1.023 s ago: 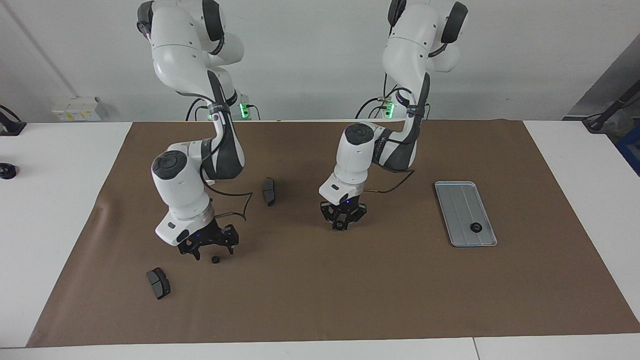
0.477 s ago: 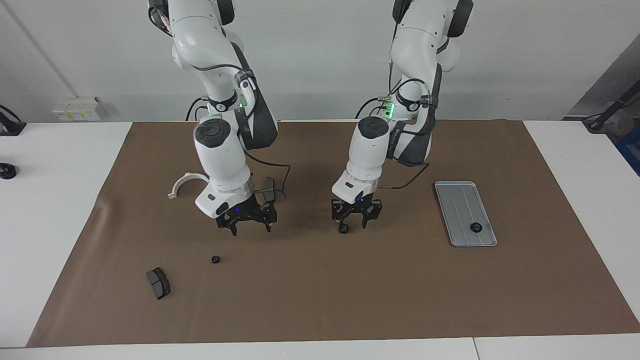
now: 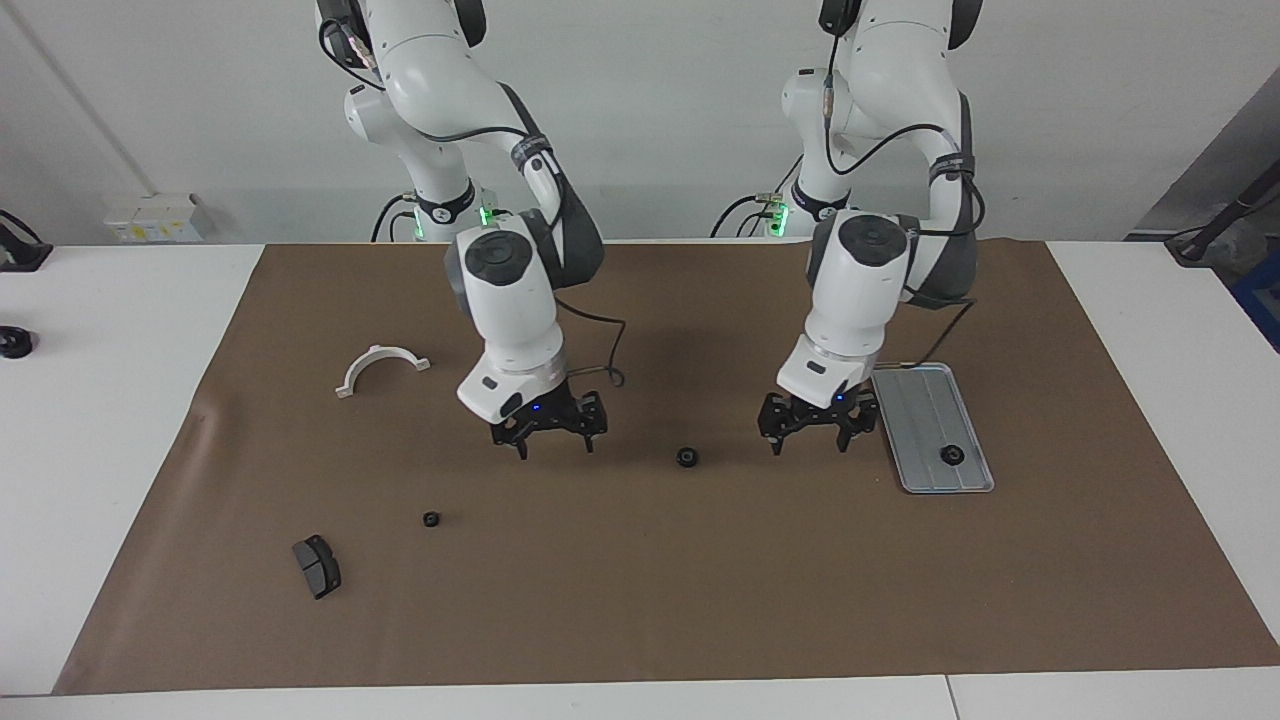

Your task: Place bearing gear from tray to pile

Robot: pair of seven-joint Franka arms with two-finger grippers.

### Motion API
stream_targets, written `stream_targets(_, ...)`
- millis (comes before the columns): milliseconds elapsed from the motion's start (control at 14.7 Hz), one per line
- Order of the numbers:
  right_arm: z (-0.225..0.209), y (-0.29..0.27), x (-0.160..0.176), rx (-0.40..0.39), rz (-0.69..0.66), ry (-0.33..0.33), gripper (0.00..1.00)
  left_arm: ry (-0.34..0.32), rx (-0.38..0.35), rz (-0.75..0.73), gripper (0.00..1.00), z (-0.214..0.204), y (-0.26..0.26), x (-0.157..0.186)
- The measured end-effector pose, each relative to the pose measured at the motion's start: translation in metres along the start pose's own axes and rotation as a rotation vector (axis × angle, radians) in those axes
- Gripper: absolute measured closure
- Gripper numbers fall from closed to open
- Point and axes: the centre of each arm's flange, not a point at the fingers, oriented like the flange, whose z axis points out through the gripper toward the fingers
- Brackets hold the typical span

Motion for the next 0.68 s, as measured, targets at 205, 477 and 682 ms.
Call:
stream_targets(205, 0.030, -0.057, -0.014, 0.014, -0.034, 0.018, 0.00, 0.022, 0.014, 0.000, 0.00, 0.006, -0.056, 0.005)
stream_targets(477, 0.046, -0.078, -0.020, 0.028, -0.060, 0.033, 0.00, 0.045, 0.008, -0.035, 0.00, 0.027, -0.101, -0.001)
stream_targets(682, 0.056, -0.094, -0.033, 0.022, -0.091, 0.021, 0.00, 0.035, 0.007, -0.060, 0.00, 0.048, -0.132, -0.014)
